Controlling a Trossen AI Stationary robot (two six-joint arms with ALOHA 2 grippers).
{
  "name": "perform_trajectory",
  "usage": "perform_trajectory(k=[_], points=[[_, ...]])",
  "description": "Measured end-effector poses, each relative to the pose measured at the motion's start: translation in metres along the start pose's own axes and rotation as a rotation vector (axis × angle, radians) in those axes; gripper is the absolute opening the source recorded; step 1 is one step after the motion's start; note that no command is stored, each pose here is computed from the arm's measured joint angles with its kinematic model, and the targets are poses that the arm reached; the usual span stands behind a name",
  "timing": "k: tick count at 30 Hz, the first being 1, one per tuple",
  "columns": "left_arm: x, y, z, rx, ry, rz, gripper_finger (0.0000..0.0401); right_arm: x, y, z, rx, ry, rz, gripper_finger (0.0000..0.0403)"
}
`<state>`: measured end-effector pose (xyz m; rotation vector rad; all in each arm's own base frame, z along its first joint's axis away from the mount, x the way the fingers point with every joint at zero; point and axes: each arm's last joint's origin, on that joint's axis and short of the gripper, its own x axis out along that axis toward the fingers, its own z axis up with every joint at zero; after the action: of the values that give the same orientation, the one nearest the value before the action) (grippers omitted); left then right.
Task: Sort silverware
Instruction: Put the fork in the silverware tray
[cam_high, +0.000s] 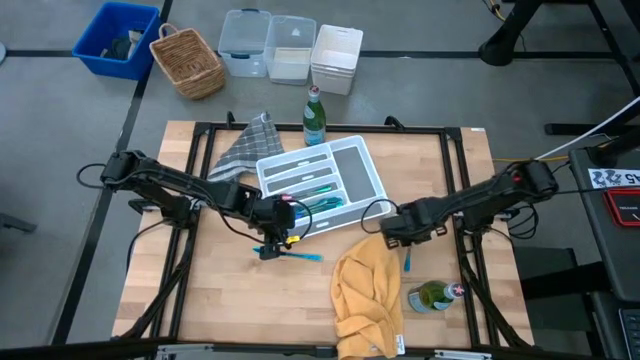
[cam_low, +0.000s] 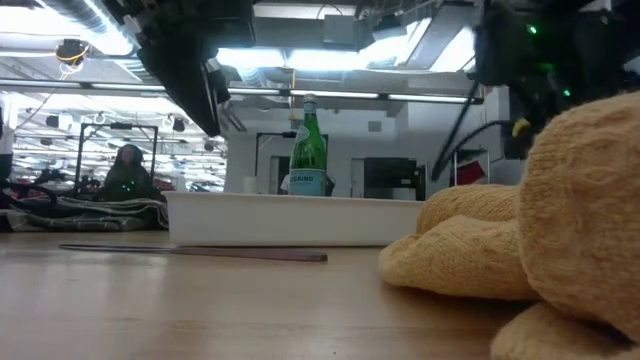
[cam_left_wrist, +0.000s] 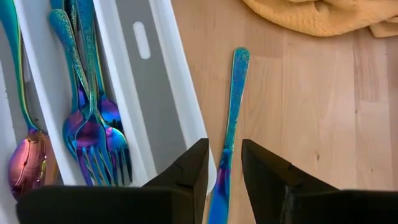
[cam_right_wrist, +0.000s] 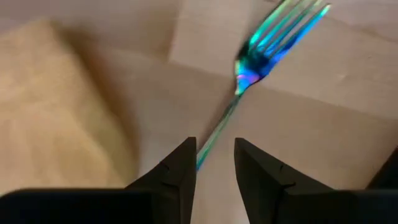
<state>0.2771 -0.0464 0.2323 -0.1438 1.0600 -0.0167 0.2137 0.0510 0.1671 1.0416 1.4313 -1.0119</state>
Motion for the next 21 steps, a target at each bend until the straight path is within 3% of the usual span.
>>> perform_trajectory(k=[8, 17, 21], points=[[0.000, 0.000, 0.000, 0.000, -0.004, -0.001, 0.0086, 0.026, -0.012, 0.002, 0.022, -0.017, 0.048, 0.0111], [0.000, 0.000, 0.000, 0.000, -0.004, -0.001, 0.0085, 0.033, -0.017, 0.003, 0.039, -0.029, 0.049, 0.0110], [0.000, 0.000, 0.000, -0.001, -0.004, 0.000, 0.0085, 0.033, -0.016, 0.003, 0.036, -0.031, 0.060, 0.0086]])
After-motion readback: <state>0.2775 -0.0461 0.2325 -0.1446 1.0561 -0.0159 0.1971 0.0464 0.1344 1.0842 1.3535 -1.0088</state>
